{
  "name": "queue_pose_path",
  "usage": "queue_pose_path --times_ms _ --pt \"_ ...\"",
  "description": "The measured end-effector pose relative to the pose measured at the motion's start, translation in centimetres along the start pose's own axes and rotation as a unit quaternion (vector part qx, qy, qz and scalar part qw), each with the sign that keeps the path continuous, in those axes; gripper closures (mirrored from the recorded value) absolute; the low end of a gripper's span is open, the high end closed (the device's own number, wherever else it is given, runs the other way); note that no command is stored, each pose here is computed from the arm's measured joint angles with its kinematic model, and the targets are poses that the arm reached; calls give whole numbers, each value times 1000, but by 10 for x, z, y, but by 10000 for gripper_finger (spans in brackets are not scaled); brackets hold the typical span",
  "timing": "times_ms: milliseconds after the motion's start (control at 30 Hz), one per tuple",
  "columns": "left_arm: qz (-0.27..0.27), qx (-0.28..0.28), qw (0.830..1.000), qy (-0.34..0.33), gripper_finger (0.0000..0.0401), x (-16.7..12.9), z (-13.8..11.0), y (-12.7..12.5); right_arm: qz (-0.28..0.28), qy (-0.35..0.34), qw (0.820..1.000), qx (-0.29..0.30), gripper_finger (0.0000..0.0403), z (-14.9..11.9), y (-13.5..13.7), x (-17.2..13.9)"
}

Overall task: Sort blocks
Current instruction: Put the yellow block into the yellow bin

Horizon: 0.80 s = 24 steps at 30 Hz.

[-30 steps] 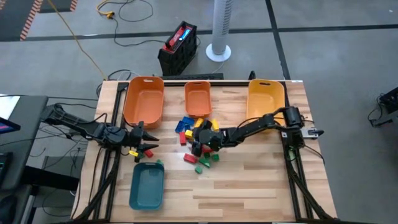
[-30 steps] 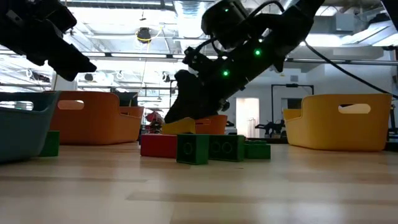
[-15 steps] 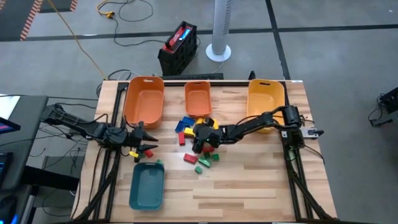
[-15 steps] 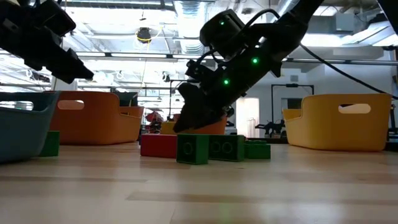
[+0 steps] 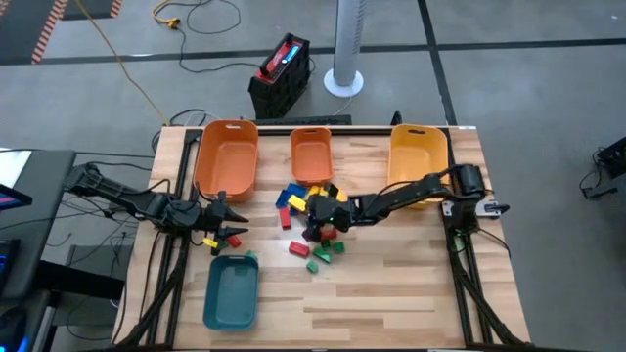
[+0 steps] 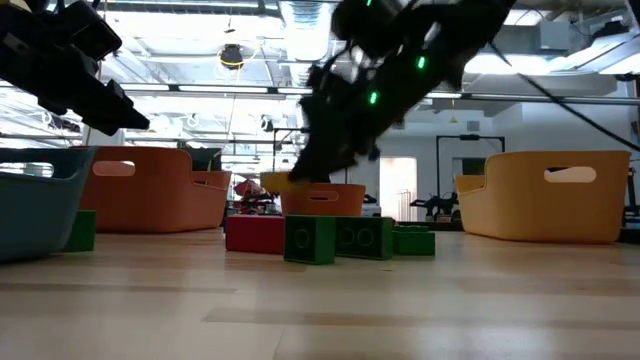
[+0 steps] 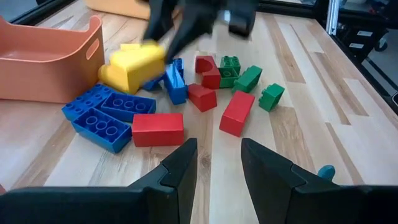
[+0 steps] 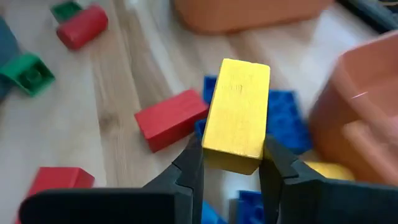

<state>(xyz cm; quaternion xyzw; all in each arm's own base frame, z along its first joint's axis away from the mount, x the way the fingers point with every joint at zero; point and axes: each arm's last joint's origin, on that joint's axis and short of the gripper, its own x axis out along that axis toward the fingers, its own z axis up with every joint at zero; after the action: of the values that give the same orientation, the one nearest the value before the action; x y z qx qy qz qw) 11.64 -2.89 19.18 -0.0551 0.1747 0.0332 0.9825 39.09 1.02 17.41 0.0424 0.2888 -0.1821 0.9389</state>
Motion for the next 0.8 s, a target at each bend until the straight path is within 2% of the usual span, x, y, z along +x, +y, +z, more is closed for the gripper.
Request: queue_pose_path --times_ms 67,200,333,433,533,633,700,800 --pt "0 1 1000 2 282 0 0 0 -8 -2 1000 -8 299 13 -4 -22" --pt "2 9 1000 9 282 0 -2 0 -65 23 997 -15 298 28 -15 -79" --pt "13 18 1000 9 282 0 -2 1 -123 77 988 54 297 28 -40 -134" --pt "23 33 999 6 282 0 -2 2 -194 125 966 112 297 17 -61 -165" --pt "37 47 998 2 282 0 -1 2 -267 188 932 158 297 3 -81 -182" --pt "41 55 998 0 282 0 -1 3 -320 237 900 179 297 -6 -94 -185" --pt "41 57 998 0 282 0 -1 3 -328 266 886 190 298 -8 -100 -181" --pt "42 61 997 0 282 0 -1 3 -313 315 874 196 302 -16 -109 -173"
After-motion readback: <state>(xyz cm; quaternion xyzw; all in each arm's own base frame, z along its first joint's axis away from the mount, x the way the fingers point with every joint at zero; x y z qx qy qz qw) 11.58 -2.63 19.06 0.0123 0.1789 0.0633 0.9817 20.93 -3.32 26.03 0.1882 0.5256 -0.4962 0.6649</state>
